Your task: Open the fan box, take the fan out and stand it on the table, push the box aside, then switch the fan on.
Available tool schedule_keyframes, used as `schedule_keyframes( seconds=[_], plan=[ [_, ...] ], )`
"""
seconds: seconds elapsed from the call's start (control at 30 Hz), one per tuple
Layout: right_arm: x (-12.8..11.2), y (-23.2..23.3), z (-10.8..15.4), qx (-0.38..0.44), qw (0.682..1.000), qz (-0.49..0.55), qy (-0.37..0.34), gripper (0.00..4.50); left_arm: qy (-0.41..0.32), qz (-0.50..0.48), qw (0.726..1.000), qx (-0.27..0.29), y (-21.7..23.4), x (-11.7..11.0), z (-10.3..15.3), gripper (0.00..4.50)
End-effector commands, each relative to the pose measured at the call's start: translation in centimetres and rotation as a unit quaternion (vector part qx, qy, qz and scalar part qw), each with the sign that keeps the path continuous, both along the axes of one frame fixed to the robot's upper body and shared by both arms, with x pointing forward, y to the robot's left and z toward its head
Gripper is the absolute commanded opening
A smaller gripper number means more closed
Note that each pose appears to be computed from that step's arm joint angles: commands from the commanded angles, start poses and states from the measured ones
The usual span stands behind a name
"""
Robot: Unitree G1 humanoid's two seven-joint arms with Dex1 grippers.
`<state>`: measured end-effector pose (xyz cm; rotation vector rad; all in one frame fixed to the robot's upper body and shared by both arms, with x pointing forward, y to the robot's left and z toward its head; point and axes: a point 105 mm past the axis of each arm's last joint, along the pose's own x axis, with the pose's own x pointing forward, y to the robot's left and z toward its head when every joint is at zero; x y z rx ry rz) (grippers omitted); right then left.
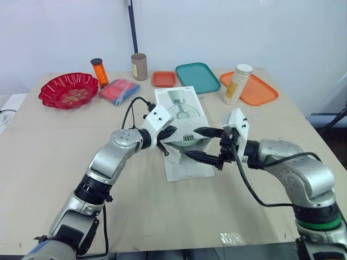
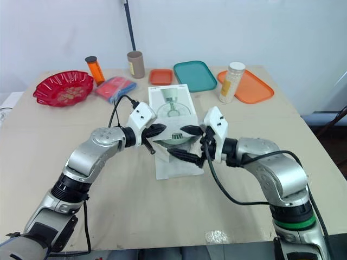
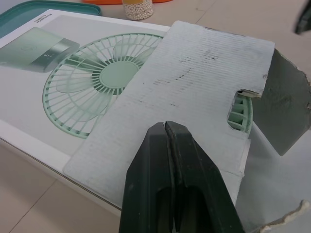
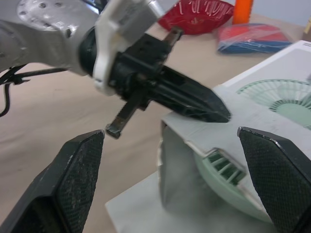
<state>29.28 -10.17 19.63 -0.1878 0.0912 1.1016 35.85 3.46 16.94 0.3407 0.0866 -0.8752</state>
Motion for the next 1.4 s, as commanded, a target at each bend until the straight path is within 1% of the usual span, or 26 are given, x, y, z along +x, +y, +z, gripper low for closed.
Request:
schedule_keyframes(
  seconds=[0.03, 0.07, 0.1, 0.17, 0.2, 0.23, 0.27, 0.3, 0.33, 0.43, 0.63, 0.83, 0.97, 1.13, 1.4],
  plan=[
    [-2.8, 0.8, -1.2, -0.056, 0.998, 0.009, -0.030, 3.50, 0.002, -0.007, 1.000, -0.002, -0.1, -0.3, 0.0, 0.00],
    [-2.9, 0.9, -1.4, -0.059, 0.998, 0.005, -0.028, 2.88, 0.002, -0.007, 1.000, -0.002, -0.1, -0.3, 0.0, 0.00],
    [-2.9, 1.0, -1.7, -0.062, 0.998, -0.001, -0.027, 2.60, 0.002, -0.007, 1.000, -0.002, -0.1, -0.3, 0.0, 0.00],
    [-2.8, 1.3, -2.5, -0.070, 0.997, -0.011, -0.024, 1.45, 0.002, -0.008, 1.000, -0.002, -0.1, -0.3, 0.0, 0.00],
    [-2.8, 1.4, -2.8, -0.073, 0.997, -0.016, -0.023, 1.15, 0.002, -0.008, 1.000, -0.003, -0.2, -0.3, 0.0, 0.00],
    [-2.8, 1.4, -2.9, -0.076, 0.997, -0.019, -0.023, 1.02, 0.002, -0.008, 1.000, -0.003, -0.2, -0.3, 0.0, 0.00],
    [-2.7, 1.6, -3.0, -0.077, 0.996, -0.023, -0.023, 0.55, 0.002, -0.009, 1.000, -0.003, -0.2, -0.3, 0.0, 0.00],
    [-2.7, 1.7, -3.1, -0.076, 0.996, -0.026, -0.023, 0.19, 0.002, -0.010, 1.000, -0.003, -0.2, -0.3, 0.0, 0.00],
    [-2.8, 1.9, -3.2, -0.078, 0.996, -0.030, -0.022, 0.04, 0.002, -0.010, 1.000, -0.004, -0.2, -0.3, 0.0, 0.00],
    [-2.8, 2.1, -3.6, -0.085, 0.995, -0.042, -0.021, 0.04, 0.002, -0.010, 1.000, -0.005, -0.2, -0.3, 0.0, 0.00],
    [-1.1, 2.3, -4.9, -0.131, 0.984, -0.111, -0.041, 0.04, 0.002, -0.013, 1.000, -0.005, -0.3, -0.2, -0.1, 0.00],
    [0.0, 1.0, -5.4, -0.150, 0.970, -0.187, -0.041, 0.04, 0.002, -0.016, 1.000, -0.007, -0.5, -0.3, -0.1, 0.00],
    [0.7, 0.0, -5.2, -0.155, 0.961, -0.225, -0.047, 0.04, 0.001, -0.018, 1.000, -0.008, -0.6, -0.3, -0.1, 0.00],
    [0.8, -1.1, -5.3, -0.164, 0.954, -0.248, -0.047, 0.04, 0.000, -0.020, 1.000, -0.008, -0.7, -0.2, -0.1, 0.00],
    [0.0, -4.0, -5.0, -0.188, 0.940, -0.283, -0.043, 0.04, -0.003, -0.019, 1.000, -0.010, -0.5, -0.3, -0.2, 0.00]
  ],
)
